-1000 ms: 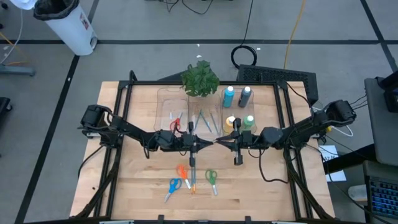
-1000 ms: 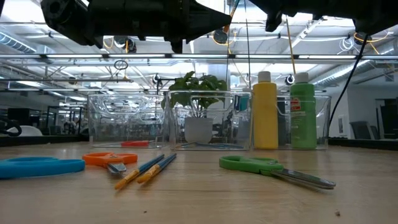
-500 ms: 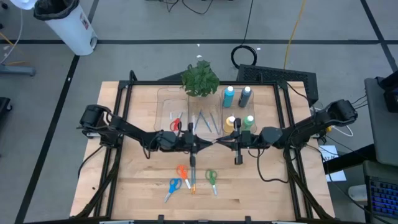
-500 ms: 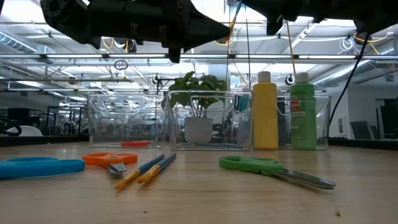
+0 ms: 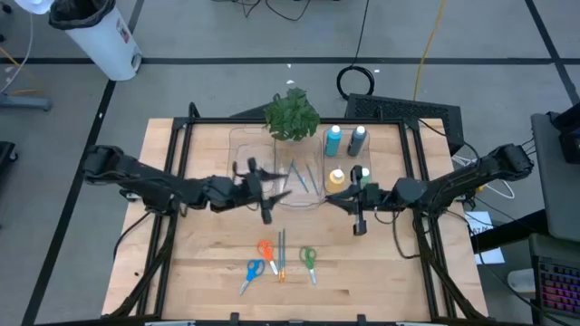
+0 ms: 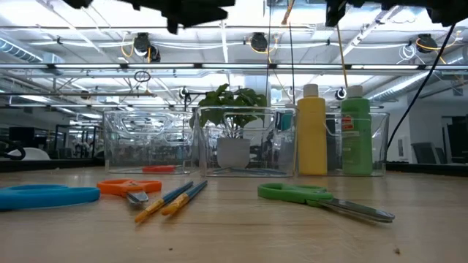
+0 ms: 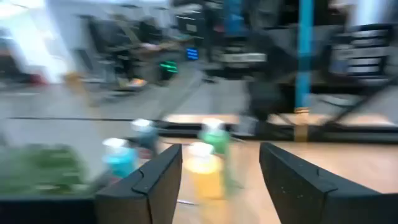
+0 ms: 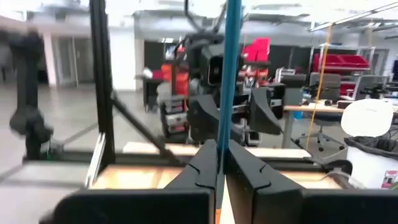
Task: Pick & Place Paint Supplies
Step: Put the blue paintbrush into the middle transparent bin
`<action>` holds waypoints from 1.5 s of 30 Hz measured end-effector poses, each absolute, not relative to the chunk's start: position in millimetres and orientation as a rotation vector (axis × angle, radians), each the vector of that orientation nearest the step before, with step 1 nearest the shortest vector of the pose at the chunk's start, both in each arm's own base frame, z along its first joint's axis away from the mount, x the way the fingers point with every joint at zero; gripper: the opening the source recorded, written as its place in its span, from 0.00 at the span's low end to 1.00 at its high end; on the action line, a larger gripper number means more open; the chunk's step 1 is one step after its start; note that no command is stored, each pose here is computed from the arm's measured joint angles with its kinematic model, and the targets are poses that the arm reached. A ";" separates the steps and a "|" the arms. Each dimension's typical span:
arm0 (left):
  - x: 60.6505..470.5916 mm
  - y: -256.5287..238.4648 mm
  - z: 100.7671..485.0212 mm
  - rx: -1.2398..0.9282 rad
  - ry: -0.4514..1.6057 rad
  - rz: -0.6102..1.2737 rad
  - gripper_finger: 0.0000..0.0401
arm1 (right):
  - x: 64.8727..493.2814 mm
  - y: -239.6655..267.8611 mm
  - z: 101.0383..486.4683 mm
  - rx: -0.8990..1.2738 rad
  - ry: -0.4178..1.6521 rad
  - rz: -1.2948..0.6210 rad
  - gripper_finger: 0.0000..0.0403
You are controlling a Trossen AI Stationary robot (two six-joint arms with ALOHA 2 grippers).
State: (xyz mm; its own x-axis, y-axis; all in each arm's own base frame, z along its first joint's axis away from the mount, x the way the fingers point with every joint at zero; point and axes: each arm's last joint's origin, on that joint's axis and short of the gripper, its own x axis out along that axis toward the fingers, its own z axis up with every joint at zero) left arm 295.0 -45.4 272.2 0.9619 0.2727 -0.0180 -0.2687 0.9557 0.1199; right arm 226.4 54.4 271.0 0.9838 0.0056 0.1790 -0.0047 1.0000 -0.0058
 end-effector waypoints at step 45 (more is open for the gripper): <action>286.0 -25.7 282.9 0.040 0.021 0.429 0.59 | 318.6 7.0 198.5 0.176 0.408 -0.365 0.08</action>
